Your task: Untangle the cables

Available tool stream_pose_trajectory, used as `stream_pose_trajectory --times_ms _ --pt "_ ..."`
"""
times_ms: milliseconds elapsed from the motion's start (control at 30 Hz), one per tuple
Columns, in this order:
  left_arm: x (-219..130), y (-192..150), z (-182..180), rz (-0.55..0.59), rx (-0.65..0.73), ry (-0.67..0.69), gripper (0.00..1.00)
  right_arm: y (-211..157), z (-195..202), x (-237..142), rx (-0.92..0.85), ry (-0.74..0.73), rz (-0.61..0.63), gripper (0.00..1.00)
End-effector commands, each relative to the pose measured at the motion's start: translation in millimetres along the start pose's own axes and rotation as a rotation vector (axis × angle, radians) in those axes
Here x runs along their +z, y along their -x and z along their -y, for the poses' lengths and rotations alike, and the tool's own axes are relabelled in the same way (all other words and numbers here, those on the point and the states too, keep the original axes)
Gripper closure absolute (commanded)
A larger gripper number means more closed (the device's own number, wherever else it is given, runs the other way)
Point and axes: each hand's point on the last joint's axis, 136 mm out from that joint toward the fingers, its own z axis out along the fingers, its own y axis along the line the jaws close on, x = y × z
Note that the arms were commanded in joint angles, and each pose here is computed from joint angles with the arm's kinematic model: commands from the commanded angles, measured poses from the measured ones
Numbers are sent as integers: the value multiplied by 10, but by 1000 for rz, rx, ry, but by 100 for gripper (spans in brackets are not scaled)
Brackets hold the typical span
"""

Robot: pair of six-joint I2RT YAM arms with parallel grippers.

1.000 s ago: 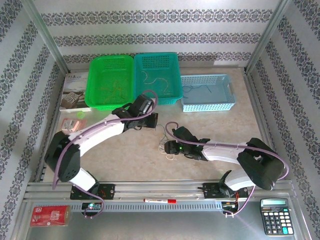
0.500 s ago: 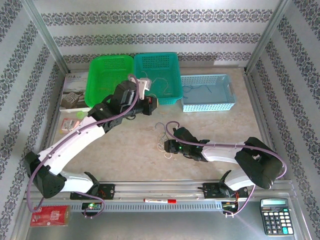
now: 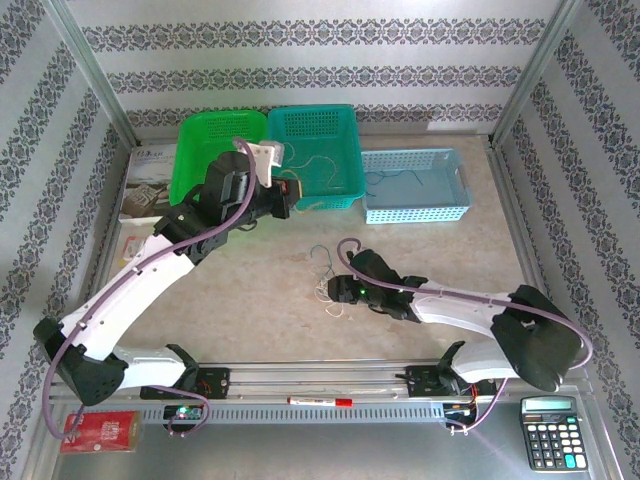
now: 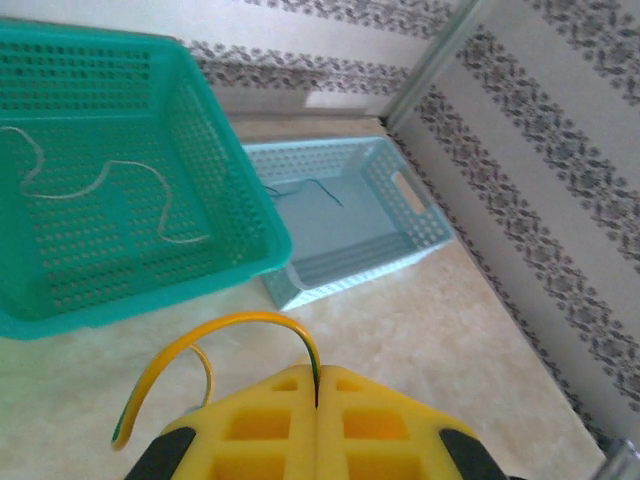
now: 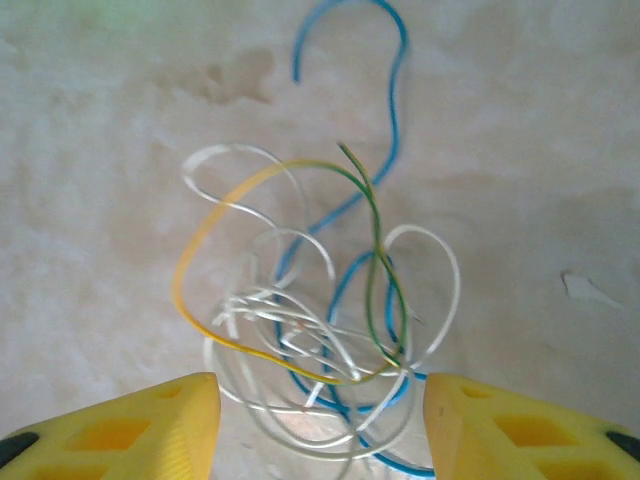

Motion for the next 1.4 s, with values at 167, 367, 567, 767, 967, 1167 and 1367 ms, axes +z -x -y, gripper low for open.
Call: stream_pose_trajectory --times_ms 167,367,567,767,967,1167,1367 --pt "67 312 -1169 38 -67 246 100 153 -53 -297 -31 2 51 42" --pt "224 398 -2033 34 -149 399 100 153 104 -404 11 -9 76 41" --pt "356 430 -2557 16 -183 478 87 134 227 -482 51 -14 94 36" --pt "358 488 -2616 8 -164 471 28 132 279 -511 69 -15 97 33" --pt "244 540 -2374 40 -174 383 0 137 275 -474 72 -11 86 34" --pt "165 348 -2029 49 -241 240 0 133 246 -427 65 -8 68 34" --pt "157 -139 -1583 11 -291 117 0 120 285 -426 68 -23 68 34"
